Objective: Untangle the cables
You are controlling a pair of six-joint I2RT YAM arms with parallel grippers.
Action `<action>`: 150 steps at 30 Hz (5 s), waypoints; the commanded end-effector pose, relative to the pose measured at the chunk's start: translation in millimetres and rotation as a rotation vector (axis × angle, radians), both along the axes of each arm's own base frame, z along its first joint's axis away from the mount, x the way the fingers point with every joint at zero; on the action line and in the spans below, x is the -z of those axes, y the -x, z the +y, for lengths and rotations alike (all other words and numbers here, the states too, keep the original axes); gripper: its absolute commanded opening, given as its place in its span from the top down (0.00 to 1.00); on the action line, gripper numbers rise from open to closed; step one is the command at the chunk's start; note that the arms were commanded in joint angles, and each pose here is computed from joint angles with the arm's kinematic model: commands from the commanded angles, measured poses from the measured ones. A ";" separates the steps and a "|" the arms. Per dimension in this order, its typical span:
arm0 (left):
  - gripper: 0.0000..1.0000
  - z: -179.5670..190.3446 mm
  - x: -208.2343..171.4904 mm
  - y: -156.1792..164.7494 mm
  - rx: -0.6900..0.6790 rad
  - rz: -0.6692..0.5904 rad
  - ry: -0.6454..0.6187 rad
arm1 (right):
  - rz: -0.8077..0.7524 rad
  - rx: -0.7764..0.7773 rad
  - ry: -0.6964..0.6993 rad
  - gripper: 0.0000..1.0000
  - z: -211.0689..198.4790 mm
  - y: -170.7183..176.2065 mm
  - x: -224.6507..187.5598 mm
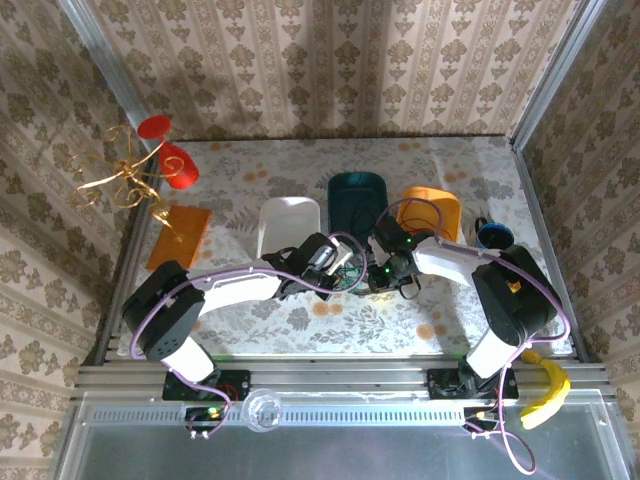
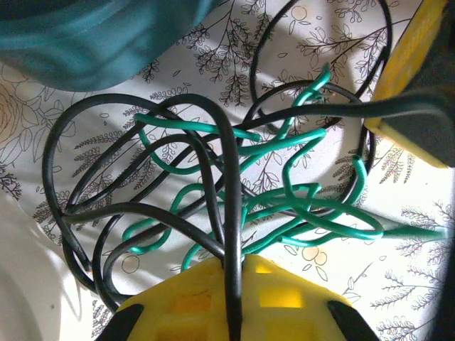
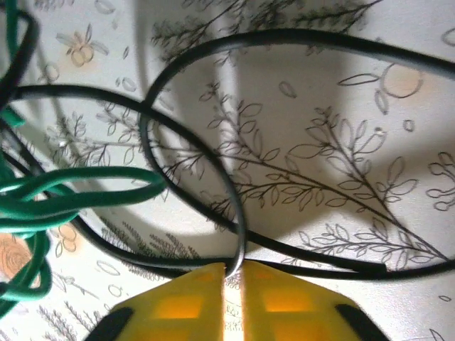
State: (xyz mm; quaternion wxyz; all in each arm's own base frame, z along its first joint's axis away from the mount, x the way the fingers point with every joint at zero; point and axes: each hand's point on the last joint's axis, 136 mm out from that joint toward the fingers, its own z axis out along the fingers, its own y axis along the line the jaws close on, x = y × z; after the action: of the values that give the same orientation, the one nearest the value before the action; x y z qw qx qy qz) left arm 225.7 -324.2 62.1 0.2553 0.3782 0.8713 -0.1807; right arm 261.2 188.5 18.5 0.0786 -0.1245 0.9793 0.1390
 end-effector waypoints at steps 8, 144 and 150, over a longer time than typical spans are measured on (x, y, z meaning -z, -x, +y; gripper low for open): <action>1.00 -4.1 -4.6 -1.2 0.004 -0.002 0.021 | -0.223 0.078 0.060 1.00 -19.9 -24.4 -43.8; 1.00 -5.7 -8.6 -6.0 -0.015 -0.014 0.064 | -0.577 0.348 -0.096 0.52 -26.2 -171.6 -175.2; 1.00 -6.7 -10.0 -9.2 -0.019 -0.010 0.084 | -0.487 0.262 -0.134 0.52 -25.0 -107.5 -160.3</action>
State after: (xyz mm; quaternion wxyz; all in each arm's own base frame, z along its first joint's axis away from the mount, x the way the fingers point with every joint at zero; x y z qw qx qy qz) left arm 233.1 -330.2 63.4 0.2682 0.3713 0.8671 -0.1958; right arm 406.7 163.3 217.2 0.4014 0.0059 0.9010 0.1645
